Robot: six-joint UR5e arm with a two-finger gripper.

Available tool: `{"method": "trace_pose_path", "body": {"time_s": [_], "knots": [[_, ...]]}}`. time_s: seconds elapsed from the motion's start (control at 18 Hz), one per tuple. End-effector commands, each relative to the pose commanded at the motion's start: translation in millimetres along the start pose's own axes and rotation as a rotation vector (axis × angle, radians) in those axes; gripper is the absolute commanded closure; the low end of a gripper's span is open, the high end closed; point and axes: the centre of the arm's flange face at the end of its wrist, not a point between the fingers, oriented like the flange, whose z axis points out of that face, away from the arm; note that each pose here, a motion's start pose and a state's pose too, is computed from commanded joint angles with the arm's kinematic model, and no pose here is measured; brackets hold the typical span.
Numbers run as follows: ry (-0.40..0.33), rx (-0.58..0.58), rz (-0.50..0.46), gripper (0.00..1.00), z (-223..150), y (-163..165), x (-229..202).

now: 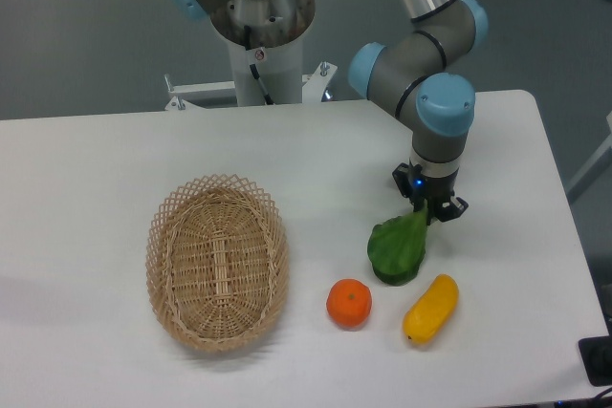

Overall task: Pick up the green vegetable from the table
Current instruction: 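Lift the grasped bok choy up off the table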

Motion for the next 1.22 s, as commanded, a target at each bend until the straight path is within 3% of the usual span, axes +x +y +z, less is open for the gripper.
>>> {"method": "trace_pose_path", "body": {"time_s": [0.17,0.44,0.83,1.22], "knots": [[-0.014,0.007,0.022,0.83,-11.6,13.5,-3.7],[-0.063,0.161,-0.008,0.82,-46.2,24.8,-13.8],[-0.122,0.294,-0.021,0.82,-97.0,12.0,-26.8],[-0.111,0.429,-0.263,0.81,-134.8,-34.8,-31.4]]}}
